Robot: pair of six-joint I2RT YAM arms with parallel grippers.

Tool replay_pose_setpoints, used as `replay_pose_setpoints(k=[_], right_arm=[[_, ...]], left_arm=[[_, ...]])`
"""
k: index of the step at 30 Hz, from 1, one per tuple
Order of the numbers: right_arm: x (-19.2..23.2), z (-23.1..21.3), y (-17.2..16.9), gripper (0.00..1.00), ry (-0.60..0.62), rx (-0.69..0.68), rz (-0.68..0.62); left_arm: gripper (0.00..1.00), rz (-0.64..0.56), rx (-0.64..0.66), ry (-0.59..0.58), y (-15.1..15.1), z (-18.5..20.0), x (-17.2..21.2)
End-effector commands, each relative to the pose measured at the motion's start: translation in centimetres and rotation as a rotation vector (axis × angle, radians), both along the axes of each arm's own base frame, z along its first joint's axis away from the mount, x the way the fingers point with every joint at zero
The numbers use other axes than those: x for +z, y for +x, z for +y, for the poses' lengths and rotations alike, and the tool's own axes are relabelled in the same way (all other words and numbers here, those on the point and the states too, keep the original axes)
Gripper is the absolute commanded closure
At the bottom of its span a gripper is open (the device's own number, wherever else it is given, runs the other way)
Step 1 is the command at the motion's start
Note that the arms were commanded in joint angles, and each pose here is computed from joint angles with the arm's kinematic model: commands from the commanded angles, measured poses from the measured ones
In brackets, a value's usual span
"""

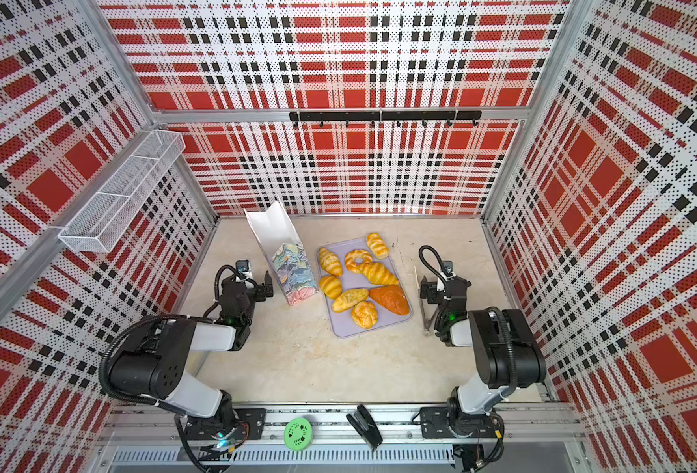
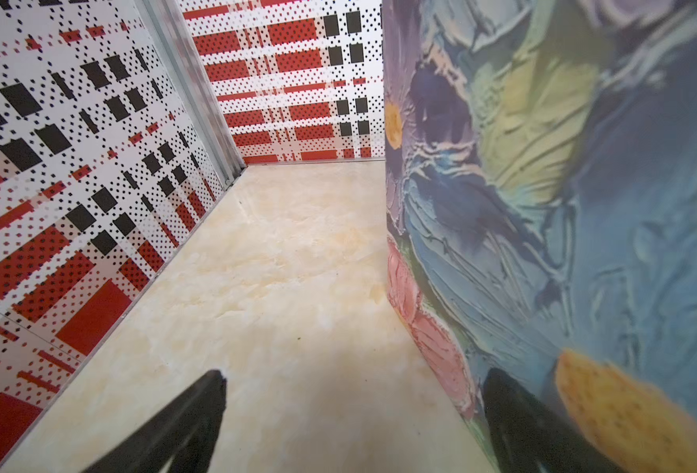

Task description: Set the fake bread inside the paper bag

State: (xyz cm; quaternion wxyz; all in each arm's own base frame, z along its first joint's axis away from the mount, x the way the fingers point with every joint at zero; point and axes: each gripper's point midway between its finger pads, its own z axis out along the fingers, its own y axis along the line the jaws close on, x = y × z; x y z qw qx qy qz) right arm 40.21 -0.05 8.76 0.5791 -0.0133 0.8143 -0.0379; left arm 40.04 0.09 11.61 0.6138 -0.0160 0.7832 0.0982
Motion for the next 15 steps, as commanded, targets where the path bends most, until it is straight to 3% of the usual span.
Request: replay_pose_setpoints(k=[1, 15], right_arm=[[2.08, -0.18, 0.67, 0.0, 0.005, -0.006, -0.071], [2.04, -0.03, 0.7, 0.0, 0.008, 0.002, -0.069]], left_arm=[[0.01, -0.013, 0.001, -0.015, 0.37, 0.08, 0.38], [0.01, -0.012, -0.002, -0.019, 0.44, 0.13, 0.41]])
